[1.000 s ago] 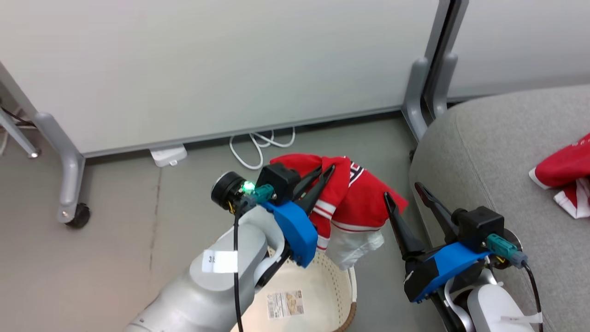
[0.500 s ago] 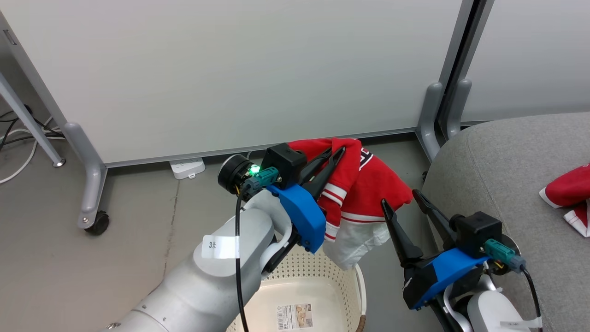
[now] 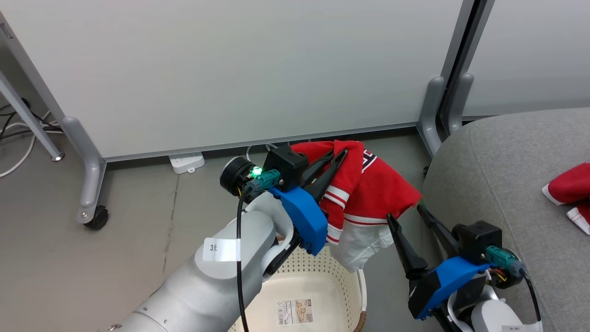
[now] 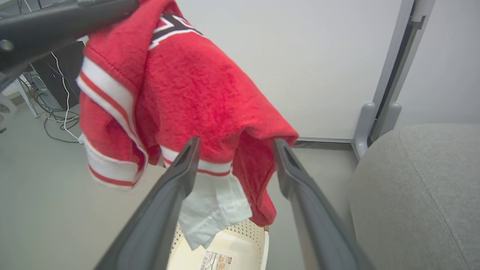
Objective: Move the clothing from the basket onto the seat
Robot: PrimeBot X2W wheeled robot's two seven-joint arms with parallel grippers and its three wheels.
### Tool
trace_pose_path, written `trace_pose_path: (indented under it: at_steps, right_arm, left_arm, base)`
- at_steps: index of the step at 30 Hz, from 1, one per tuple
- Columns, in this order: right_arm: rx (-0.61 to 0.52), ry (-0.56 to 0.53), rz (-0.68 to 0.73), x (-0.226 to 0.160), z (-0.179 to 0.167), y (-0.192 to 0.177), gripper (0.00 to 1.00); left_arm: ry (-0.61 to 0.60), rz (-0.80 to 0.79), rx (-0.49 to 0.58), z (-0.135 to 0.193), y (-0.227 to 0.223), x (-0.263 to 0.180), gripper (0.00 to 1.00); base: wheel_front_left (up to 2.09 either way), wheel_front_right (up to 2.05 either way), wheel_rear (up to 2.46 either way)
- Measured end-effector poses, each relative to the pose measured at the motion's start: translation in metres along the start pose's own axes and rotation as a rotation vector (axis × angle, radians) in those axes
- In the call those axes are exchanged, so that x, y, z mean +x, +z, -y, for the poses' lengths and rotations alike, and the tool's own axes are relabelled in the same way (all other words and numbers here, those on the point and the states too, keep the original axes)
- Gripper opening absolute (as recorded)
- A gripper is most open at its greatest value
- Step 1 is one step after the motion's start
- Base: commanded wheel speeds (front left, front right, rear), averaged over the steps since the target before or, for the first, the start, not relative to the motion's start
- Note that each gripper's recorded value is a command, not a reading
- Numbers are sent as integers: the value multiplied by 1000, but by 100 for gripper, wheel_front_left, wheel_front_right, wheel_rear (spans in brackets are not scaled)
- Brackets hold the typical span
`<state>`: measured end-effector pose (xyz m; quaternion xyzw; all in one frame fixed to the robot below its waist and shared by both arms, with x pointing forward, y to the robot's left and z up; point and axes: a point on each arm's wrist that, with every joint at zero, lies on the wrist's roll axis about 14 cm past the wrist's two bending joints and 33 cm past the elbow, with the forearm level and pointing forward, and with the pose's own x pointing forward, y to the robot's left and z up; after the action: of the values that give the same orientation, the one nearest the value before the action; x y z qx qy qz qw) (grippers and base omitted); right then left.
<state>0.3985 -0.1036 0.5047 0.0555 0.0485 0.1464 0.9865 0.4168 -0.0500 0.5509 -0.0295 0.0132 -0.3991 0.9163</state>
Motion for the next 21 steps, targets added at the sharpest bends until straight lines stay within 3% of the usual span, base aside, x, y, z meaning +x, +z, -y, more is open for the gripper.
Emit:
trace_pose_path:
  at_steps: [7,21]
  right_arm:
    - [19,5,-63,1,0,-23,100]
    - [-39,120,-40,34,-23,-9,100]
  left_arm:
    - [-5,2,-8,0,-1,1,0]
    - [-36,-8,-6,9,-5,0,0]
  base:
    - [0,0,0]
    - [0,0,0]
